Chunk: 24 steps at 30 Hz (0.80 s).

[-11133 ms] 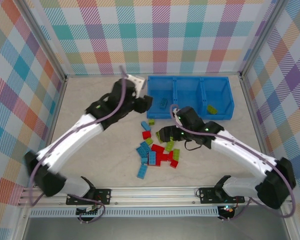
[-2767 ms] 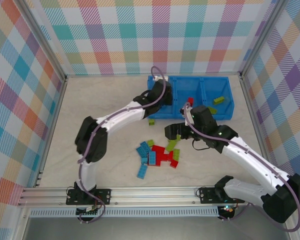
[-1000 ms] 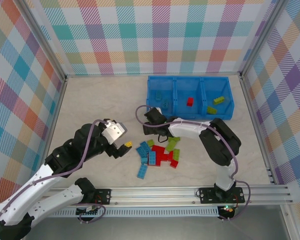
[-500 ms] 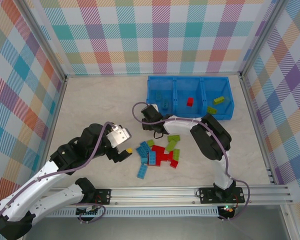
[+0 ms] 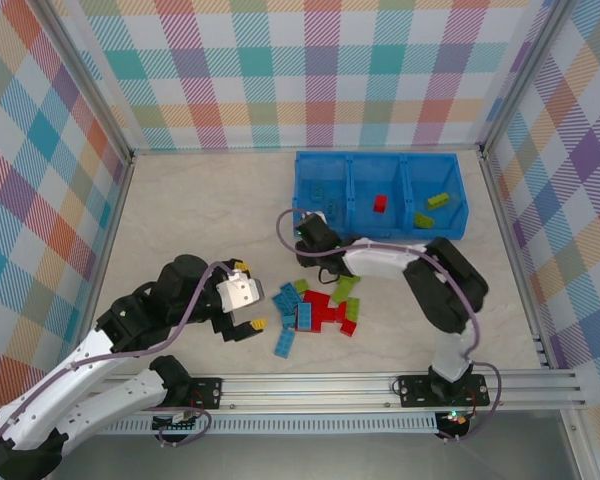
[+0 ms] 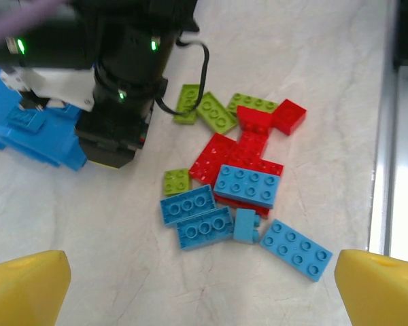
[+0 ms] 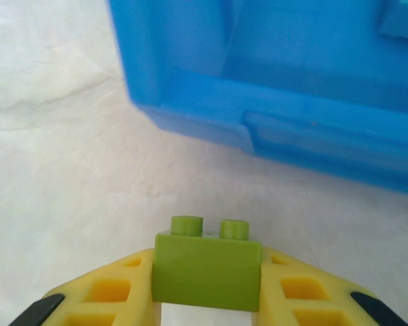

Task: Sort the legos into containers by color

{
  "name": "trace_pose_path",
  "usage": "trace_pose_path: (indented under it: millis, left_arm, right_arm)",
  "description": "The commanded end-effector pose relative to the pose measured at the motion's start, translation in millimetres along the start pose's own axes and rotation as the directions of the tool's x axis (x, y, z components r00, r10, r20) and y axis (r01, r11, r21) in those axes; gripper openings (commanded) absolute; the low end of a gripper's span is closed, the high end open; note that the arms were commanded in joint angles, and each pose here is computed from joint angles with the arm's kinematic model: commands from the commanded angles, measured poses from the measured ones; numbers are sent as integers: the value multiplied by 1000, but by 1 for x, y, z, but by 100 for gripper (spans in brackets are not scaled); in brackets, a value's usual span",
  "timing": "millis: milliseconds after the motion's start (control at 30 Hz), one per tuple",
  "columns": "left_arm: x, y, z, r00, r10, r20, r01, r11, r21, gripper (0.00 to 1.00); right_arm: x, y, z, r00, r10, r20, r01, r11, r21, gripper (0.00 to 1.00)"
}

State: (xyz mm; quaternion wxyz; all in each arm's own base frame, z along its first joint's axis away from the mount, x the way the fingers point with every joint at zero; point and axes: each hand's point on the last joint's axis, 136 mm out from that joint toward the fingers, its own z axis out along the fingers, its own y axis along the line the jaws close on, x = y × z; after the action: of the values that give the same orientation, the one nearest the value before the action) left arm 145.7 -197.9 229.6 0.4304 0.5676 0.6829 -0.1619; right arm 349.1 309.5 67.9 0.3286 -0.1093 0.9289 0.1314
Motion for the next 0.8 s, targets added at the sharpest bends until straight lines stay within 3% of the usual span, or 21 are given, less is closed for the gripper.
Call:
trace_pose_path:
  millis: [0,167,333,533,700,767]
  left_arm:
    - [-9,-13,-5,996,47,71,-51,997,54,100]
    - [-13,-3,-10,996,40,81,-40,999,-5,100]
    - [-9,20,-17,999,7,52,0,990,-143,100]
    - [-7,32,-22,998,-10,54,21,976,-218,100]
    - [-7,41,-23,998,-28,59,43,962,-270,100]
    - [-6,45,-23,998,-39,57,54,956,-288,100]
  right_arm:
    - [-38,10,-52,989,12,149,3,995,-102,26]
    - [-73,-37,-117,949,72,306,-57,997,-58,26]
    - [-106,-141,-153,891,226,393,-263,964,42,24]
    - [-113,-264,-139,822,420,385,-508,847,160,24]
    - [-106,-327,-108,757,558,339,-637,747,190,24]
    - [-107,-336,-96,748,590,304,-654,733,186,29]
